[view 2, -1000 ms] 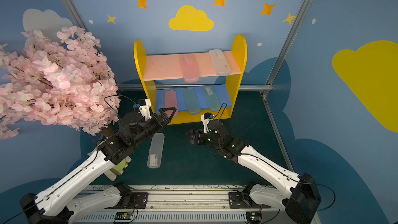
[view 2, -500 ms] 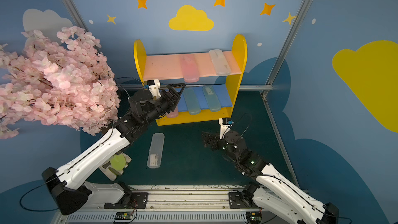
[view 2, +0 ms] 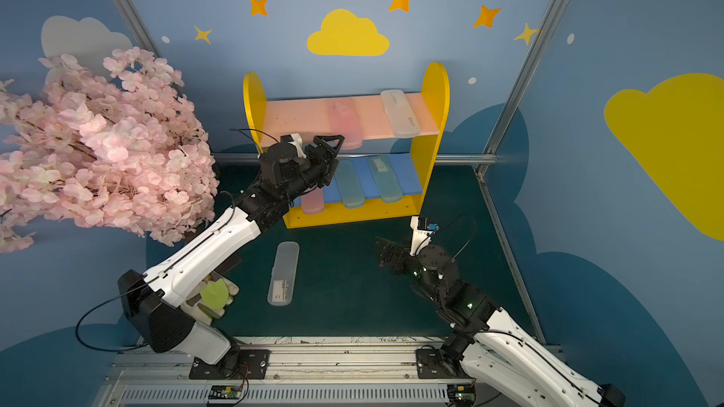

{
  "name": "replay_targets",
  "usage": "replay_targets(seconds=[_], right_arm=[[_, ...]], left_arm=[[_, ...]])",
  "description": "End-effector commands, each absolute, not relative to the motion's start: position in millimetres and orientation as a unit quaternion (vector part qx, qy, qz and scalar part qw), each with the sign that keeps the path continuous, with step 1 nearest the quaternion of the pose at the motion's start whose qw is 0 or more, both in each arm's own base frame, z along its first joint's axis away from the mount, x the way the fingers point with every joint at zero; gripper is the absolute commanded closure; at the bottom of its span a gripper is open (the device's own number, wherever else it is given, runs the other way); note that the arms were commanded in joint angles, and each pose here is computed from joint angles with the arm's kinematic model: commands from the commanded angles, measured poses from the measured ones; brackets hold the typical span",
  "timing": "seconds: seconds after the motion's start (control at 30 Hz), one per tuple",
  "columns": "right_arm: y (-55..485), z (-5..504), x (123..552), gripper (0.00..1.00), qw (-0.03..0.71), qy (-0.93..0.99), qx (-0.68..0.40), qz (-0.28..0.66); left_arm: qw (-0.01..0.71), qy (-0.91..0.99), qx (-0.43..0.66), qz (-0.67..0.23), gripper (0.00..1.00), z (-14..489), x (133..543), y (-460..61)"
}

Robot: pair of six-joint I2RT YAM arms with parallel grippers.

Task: Remove the pencil cases from the shelf
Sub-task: Pick up the pencil case from the shelf.

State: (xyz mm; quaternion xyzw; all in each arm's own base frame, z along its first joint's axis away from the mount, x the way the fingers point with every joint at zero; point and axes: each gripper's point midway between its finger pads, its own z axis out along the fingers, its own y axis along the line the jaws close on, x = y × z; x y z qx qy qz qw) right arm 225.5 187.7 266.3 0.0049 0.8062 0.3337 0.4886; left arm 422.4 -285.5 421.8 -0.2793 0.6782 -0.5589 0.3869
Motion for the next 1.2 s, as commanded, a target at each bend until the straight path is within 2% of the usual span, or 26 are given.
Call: replay_targets(seconds=[0.0,0.4,0.83,1.17], right_arm=[[180.6,268.2,226.6,0.01,0.498,0.802,0.018,0.329],[175.5,259.1,226.7,0.01,0.498,0.806,0.024,0.32],[171.5,261.4,225.2,0.01,0.505,0.801,0.028,0.321],[168.8,268.1,223.2,0.02,0.512,0.796,0.025,0.322]], left_arm=[[0.402,0.662,-0.283,-0.566,0.17,440.6,427.7,-280.5],[0.404,0.663,-0.288,-0.56,0.4,436.2,447.5,-284.8],[0.4,0.665,-0.285,-0.563,0.59,433.7,452.6,-289.9],[0.4,0.658,-0.277,-0.575,0.82,439.8,449.3,-291.1]])
